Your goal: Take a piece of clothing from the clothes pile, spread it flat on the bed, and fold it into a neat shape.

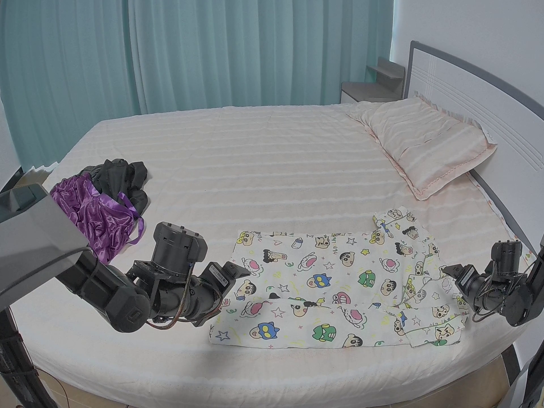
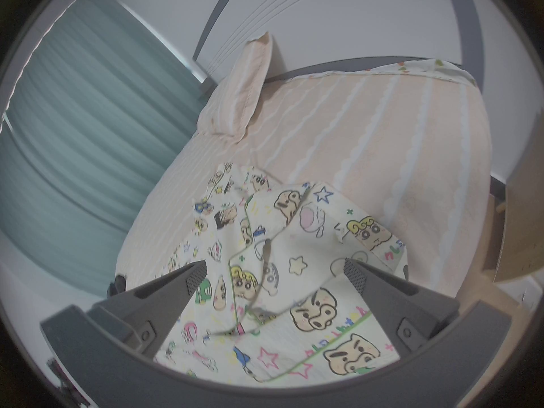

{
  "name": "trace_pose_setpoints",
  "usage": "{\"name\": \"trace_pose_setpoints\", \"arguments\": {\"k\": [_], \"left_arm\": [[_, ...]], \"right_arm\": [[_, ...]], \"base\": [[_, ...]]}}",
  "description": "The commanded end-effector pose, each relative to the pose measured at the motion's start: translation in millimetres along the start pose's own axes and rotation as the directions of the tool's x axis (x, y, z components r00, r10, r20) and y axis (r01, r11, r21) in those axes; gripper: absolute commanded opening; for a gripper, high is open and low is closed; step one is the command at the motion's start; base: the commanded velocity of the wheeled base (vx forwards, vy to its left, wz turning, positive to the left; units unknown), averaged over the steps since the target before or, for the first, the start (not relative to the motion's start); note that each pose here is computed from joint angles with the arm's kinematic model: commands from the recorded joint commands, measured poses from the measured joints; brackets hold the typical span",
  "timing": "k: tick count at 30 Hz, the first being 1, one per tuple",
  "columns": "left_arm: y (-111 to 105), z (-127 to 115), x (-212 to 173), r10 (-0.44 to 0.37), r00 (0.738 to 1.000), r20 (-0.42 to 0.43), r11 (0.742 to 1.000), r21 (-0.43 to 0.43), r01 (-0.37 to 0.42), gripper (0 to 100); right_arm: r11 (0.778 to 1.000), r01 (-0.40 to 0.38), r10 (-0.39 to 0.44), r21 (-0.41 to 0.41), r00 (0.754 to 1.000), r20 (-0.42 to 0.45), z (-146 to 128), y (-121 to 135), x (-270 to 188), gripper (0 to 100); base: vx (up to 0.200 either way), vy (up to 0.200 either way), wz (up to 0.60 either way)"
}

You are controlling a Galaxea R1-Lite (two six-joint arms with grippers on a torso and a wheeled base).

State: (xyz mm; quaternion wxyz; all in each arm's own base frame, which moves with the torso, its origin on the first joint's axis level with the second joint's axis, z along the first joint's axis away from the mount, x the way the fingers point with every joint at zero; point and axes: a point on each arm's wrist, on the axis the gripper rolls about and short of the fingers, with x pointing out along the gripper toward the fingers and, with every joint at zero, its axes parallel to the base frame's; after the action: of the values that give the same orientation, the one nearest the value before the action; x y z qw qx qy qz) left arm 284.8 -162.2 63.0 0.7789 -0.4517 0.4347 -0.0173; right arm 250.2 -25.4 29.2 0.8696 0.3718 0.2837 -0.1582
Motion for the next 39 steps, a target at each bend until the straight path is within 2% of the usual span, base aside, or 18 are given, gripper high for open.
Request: {"name": "trace_pose_setpoints", "arguments": {"k": [1, 4, 5, 7, 8, 9, 11, 16, 17, 18, 19, 21, 23, 24, 25, 27, 32, 39], "left_arm": [[1, -9, -2, 0.004, 1.000, -0.017, 1.000, 0.017, -0.004, 100], [2, -11, -3, 0.009, 1.000, -0.023, 1.000, 0.020, -0.009, 100], [3, -12, -3, 0.010, 1.000, -0.026, 1.000, 0.021, -0.009, 100], [3, -12, -3, 0.012, 1.000, -0.028, 1.000, 0.020, -0.012, 100], [2, -12, -3, 0.008, 1.000, -0.026, 1.000, 0.020, -0.007, 100], [2, -15, -3, 0.009, 0.999, -0.033, 1.000, 0.025, -0.009, 100], [2, -16, -3, 0.009, 0.999, -0.035, 1.000, 0.027, -0.008, 100], [2, -16, -3, 0.008, 0.999, -0.036, 1.000, 0.027, -0.007, 100], [2, -16, -3, 0.008, 0.999, -0.036, 1.000, 0.027, -0.007, 100], [2, -16, -3, 0.007, 0.999, -0.036, 1.000, 0.027, -0.006, 100], [2, -16, -3, 0.008, 0.999, -0.038, 1.000, 0.027, -0.007, 100], [2, -16, -3, 0.008, 0.999, -0.038, 1.000, 0.027, -0.007, 100], [2, -16, -3, 0.008, 0.999, -0.038, 1.000, 0.027, -0.007, 100], [2, -16, -3, 0.008, 0.999, -0.038, 1.000, 0.027, -0.007, 100], [2, -16, -3, 0.007, 0.999, -0.039, 1.000, 0.027, -0.006, 100], [2, -15, -3, 0.006, 0.999, -0.038, 1.000, 0.026, -0.005, 100], [2, -15, -3, 0.006, 0.999, -0.038, 1.000, 0.026, -0.005, 100], [3, -16, -1, 0.012, 0.999, -0.041, 1.000, 0.026, -0.011, 100]], "right_arm": [[0.996, -0.020, 0.011, -0.086, 0.995, -0.097, -14, -8, -9, 100], [0.988, -0.034, 0.020, -0.153, 0.995, -0.094, -12, -9, -11, 100], [0.978, -0.034, 0.014, -0.206, 0.995, -0.098, -7, -16, -10, 100], [0.964, -0.083, 0.046, -0.252, 0.988, -0.148, -4, -26, -10, 100], [0.963, -0.087, 0.049, -0.253, 0.987, -0.153, -4, -27, -10, 100], [0.957, -0.146, 0.094, -0.251, 0.974, -0.205, -2, -34, -10, 100], [0.954, -0.174, 0.115, -0.243, 0.964, -0.238, -3, -39, -10, 100], [0.936, -0.202, 0.113, -0.289, 0.948, -0.296, -9, -49, 1, 100], [0.913, -0.275, 0.157, -0.302, 0.919, -0.362, -14, -54, 5, 100], [0.906, -0.293, 0.168, -0.306, 0.912, -0.375, -14, -56, 6, 100], [0.886, -0.332, 0.192, -0.323, 0.898, -0.396, -14, -62, 11, 100], [0.875, -0.350, 0.202, -0.335, 0.892, -0.405, -14, -64, 14, 100], [0.851, -0.376, 0.203, -0.366, 0.879, -0.431, -17, -71, 25, 100], [0.851, -0.376, 0.203, -0.366, 0.879, -0.431, -17, -71, 25, 100], [0.826, -0.402, 0.211, -0.394, 0.870, -0.446, -18, -75, 30, 100], [0.807, -0.437, 0.238, -0.397, 0.856, -0.458, -18, -75, 33, 100], [0.782, -0.487, 0.294, -0.389, 0.838, -0.459, -12, -73, 41, 100], [0.749, -0.549, 0.341, -0.371, 0.799, -0.495, -16, -73, 44, 100]], "base": [[0.000, -0.200, 0.00], [0.000, -0.133, 0.00], [0.000, 0.000, 0.00], [0.000, 0.000, 0.00], [0.000, 0.000, 0.00], [0.000, 0.000, 0.00], [0.000, 0.000, 0.00], [0.000, 0.000, 0.00], [0.000, 0.000, 0.00], [0.000, 0.000, 0.00], [0.000, 0.000, 0.00], [0.000, 0.000, 0.00], [0.000, 0.000, 0.00], [0.000, 0.000, 0.00], [0.000, 0.000, 0.00], [0.000, 0.000, 0.00], [0.000, 0.000, 0.00], [0.000, 0.000, 0.00]]}}
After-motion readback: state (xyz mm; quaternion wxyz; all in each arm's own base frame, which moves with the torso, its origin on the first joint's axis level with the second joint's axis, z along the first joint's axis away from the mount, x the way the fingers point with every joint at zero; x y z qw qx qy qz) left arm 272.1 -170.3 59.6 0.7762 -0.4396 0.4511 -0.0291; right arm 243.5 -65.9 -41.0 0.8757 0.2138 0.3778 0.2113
